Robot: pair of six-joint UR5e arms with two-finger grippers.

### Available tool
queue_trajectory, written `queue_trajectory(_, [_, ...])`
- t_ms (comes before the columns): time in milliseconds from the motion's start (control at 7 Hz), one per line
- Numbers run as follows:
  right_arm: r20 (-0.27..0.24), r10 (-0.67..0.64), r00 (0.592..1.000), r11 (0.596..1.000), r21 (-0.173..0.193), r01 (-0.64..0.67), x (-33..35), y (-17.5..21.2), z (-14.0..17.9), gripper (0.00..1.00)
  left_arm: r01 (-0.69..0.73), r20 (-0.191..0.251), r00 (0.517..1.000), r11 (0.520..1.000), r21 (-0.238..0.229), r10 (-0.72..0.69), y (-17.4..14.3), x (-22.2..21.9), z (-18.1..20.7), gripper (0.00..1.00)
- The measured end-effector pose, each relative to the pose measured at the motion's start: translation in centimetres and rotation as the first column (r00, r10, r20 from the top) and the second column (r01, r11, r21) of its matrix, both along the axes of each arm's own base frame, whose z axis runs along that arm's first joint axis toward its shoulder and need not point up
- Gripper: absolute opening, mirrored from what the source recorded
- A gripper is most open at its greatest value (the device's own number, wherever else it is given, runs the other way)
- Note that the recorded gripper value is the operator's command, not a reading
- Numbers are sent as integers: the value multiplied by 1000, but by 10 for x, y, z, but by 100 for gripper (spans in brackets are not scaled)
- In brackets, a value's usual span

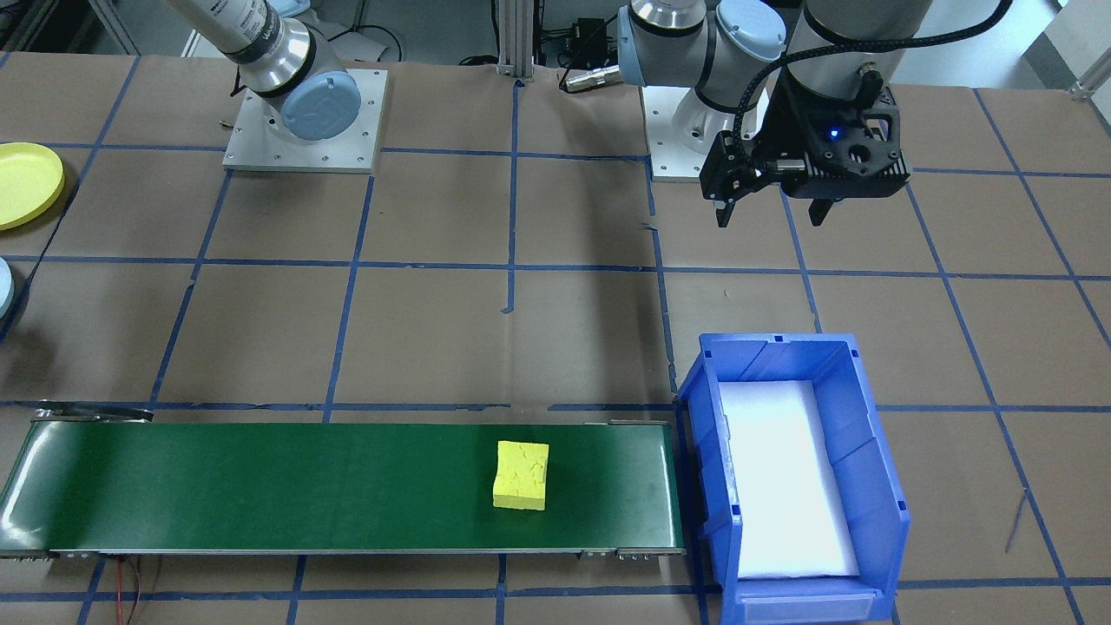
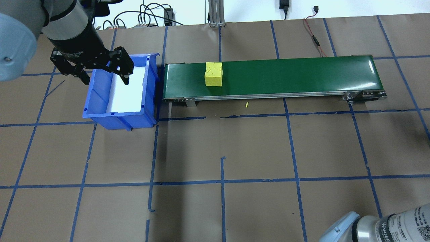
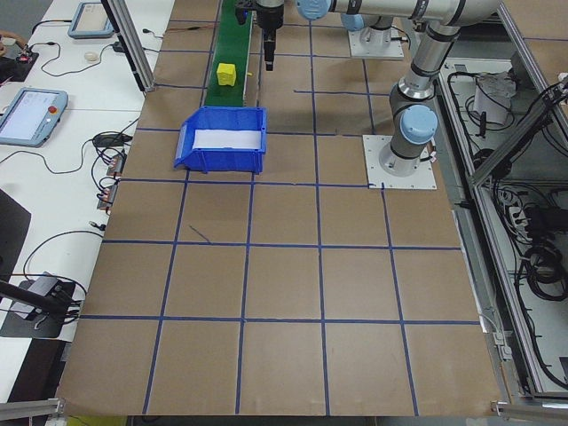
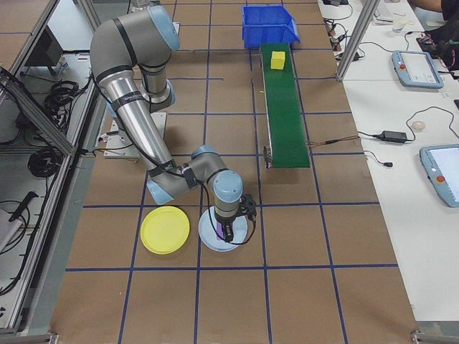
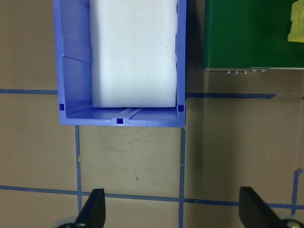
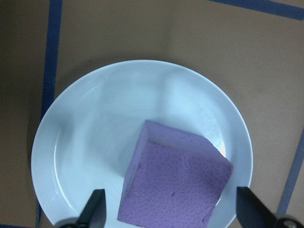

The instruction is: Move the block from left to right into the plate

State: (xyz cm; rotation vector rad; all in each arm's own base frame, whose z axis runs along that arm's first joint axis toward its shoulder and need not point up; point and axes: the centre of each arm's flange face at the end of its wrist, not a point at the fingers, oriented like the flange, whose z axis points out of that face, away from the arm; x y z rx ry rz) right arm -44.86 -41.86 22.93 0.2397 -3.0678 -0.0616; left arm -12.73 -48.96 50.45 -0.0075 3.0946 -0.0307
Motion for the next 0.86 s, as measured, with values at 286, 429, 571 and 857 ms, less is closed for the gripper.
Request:
queue_trajectory(286, [-6,-59,998,998,-19,58,47,-34,29,100,-21,-53,998,1000,-7,21,0,9,4,100])
queue_trajectory(429, [-11,-68,998,997,-31,68,101,-68,50,100,-28,-65,997,1000,-6,27,1,11,4,100])
queue_trajectory(571, [-17,-81,997,995,-50,81,166,-103,69,100,-33,-70,997,999,-3,32,1,12,5,100])
queue_trajectory(857, [-9,-119,993,988,-104,117,280,-150,94,100,-50,-66,997,999,18,51,7,14,7,100])
